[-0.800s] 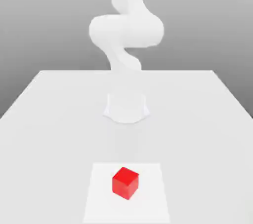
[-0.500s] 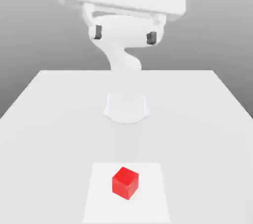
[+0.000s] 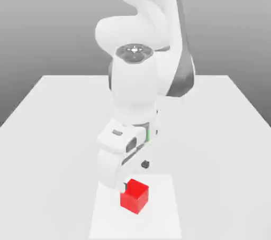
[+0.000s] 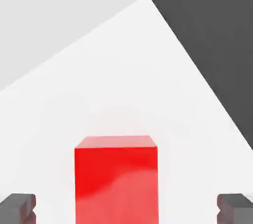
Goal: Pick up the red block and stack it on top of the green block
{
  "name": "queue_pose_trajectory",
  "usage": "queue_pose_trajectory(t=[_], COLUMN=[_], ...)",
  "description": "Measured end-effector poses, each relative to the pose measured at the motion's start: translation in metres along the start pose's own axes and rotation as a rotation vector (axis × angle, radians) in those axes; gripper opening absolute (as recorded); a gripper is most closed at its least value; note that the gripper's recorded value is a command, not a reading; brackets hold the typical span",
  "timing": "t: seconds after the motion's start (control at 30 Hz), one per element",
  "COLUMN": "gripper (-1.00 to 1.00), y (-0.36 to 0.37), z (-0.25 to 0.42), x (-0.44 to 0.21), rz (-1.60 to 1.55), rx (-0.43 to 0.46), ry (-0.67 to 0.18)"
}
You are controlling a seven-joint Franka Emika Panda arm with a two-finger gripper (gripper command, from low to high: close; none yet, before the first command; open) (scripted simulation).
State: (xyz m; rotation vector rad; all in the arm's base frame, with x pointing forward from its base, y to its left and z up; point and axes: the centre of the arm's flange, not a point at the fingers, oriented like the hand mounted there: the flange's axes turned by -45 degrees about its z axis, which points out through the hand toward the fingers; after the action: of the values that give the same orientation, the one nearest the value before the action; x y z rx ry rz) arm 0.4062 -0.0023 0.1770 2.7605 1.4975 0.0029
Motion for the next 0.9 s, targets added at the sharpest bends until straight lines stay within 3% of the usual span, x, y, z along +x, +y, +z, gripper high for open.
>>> queue_pose_trajectory(t=[0.07, 0.1, 0.33, 0.53, 0.9], gripper=[0.00, -1.00, -1.00, -1.00, -1.00], y=[-0.001, -0.001, -0.002, -0.001, -0.035], z=[0.021, 0.029, 0.030, -0.025, -0.055], x=[-0.001, -0.001, -0.001, 0.001, 0.196], rz=[-0.002, -0.002, -0.002, -0.007, -0.319], rx=[0.001, 0.001, 0.003, 0.004, 0.003], ry=[-0.001, -0.001, -0.002, -0.002, -0.002])
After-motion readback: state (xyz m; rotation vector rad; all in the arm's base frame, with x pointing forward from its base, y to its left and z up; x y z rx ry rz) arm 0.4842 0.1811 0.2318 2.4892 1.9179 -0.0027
